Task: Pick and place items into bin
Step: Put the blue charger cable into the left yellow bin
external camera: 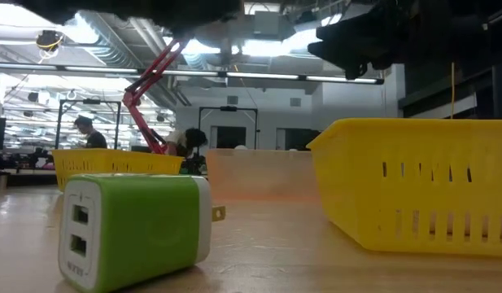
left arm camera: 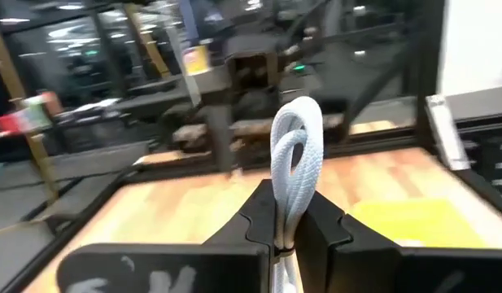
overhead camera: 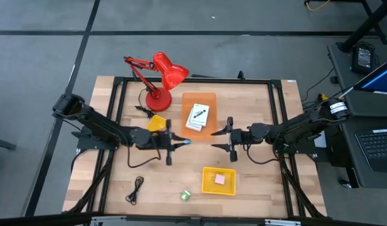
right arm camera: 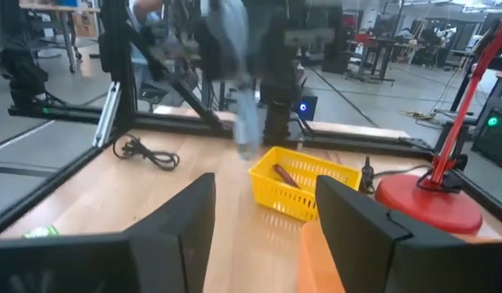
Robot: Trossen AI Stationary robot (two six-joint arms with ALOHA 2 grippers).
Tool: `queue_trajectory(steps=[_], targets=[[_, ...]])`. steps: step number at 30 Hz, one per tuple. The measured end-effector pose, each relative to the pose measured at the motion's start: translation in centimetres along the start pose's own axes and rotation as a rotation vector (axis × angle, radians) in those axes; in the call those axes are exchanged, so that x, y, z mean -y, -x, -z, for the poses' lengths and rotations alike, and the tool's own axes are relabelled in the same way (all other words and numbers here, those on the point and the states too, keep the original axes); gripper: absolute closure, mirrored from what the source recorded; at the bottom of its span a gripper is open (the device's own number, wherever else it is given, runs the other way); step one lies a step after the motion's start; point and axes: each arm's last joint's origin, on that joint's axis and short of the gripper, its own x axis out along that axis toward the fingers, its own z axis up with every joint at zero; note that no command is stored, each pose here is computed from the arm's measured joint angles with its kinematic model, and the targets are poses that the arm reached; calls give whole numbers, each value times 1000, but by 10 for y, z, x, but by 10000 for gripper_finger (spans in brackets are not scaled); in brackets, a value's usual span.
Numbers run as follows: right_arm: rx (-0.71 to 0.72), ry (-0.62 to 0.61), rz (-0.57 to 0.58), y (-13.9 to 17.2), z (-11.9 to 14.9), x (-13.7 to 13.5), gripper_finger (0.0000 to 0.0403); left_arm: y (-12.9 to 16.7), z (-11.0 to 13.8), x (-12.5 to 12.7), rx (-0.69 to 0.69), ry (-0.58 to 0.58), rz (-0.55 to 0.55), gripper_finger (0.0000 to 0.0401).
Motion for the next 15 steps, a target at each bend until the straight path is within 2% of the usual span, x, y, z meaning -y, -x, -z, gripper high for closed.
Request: queue_trajectory(steps=[2,5,12,15], targets=[[-1,-1,0,2,-3,0,221,11,4,-1,-1,6,-34,383],[-49,-25,-4,6,-2,1,257,27,7,-1,14,16,-26,383],[-69,-67,-17,13,-9,2,384,59,19,-3,10,17,-47,383],[-84,-57,-19,15,-9,2,393,70,24,-3,4,40,-59,383]])
